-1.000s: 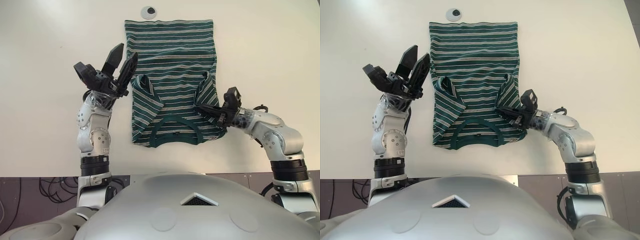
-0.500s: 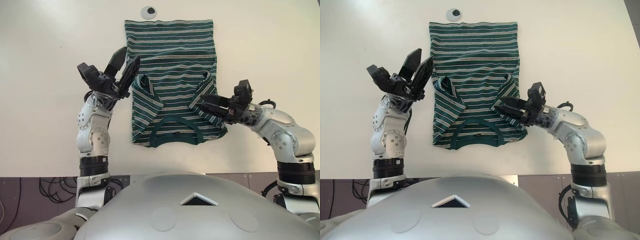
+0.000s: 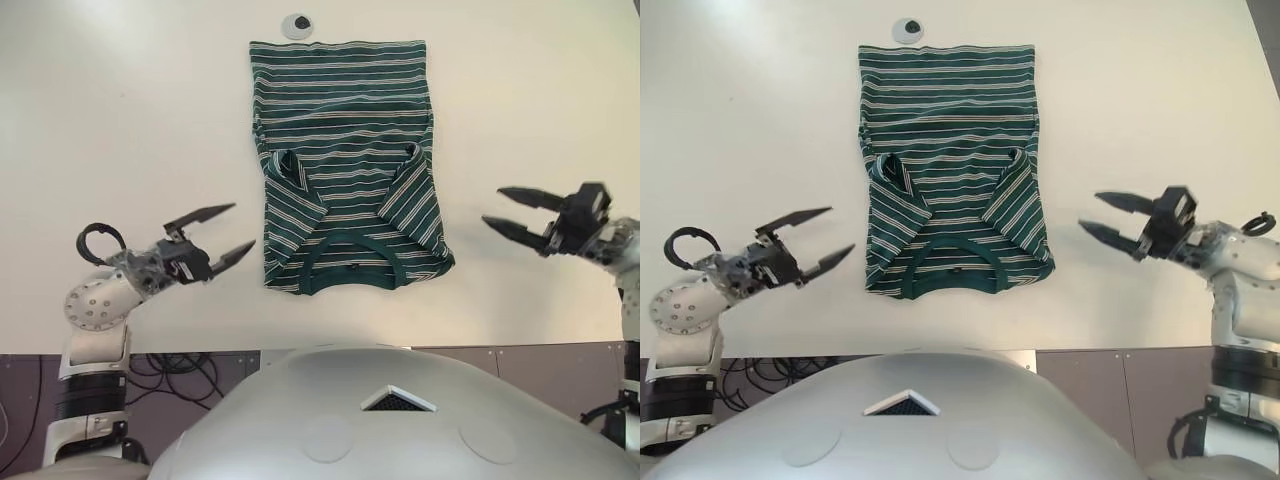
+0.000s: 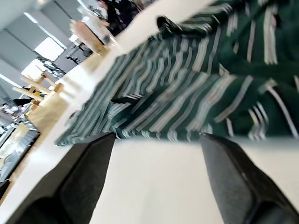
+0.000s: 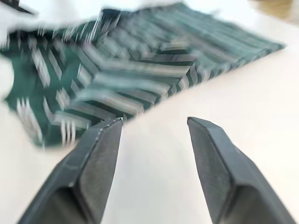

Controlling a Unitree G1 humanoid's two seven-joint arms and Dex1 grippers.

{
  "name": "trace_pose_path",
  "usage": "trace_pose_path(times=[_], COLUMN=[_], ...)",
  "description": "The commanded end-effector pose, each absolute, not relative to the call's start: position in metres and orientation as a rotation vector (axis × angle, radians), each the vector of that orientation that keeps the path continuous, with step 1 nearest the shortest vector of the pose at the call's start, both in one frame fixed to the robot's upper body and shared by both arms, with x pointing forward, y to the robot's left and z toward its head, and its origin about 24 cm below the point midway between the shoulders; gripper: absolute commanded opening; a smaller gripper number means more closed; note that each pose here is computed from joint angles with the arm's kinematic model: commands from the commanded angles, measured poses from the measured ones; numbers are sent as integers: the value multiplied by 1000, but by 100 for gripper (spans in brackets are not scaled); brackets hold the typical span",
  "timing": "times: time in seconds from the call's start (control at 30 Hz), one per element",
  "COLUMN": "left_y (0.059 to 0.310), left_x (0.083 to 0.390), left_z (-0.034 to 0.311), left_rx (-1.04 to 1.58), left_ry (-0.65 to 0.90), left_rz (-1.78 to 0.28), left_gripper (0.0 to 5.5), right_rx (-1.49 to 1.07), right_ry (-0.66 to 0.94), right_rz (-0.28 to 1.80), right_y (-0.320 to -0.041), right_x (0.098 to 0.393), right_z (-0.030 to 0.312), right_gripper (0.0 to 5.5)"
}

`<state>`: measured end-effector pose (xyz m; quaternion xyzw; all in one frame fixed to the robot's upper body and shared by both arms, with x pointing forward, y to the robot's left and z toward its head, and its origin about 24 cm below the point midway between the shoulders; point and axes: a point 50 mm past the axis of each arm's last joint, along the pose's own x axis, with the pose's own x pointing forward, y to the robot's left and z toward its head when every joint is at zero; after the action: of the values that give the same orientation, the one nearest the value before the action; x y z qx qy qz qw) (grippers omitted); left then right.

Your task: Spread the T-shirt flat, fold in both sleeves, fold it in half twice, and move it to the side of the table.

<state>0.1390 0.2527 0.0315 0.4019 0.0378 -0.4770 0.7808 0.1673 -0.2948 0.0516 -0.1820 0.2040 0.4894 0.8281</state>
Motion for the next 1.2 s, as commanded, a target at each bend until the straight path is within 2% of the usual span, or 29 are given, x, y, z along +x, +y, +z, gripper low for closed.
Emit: trace_pose_path(times=[0.03,0.23,0.57,0.67,0.93,1.2], left_y=[261,241,227,224,224,221], left_x=[139,122,110,106,100,100], left_z=[15,-7,-19,-23,-27,-28], left_rx=[999,935,847,828,819,822], left_ry=[150,151,165,171,196,189], left_rz=[-1107,-1274,-1379,-1421,-1469,-1495], left_gripper=[377,377,377,320,177,136], right_rx=[-648,-770,-749,-749,-748,-745], right_ry=[459,224,169,164,169,172], right_rz=[1195,1350,1390,1407,1431,1434], right_y=[-293,-266,-249,-246,-243,-243], right_x=[158,150,146,147,147,147], right_z=[35,28,14,13,11,10], right_gripper=[257,257,257,257,121,1])
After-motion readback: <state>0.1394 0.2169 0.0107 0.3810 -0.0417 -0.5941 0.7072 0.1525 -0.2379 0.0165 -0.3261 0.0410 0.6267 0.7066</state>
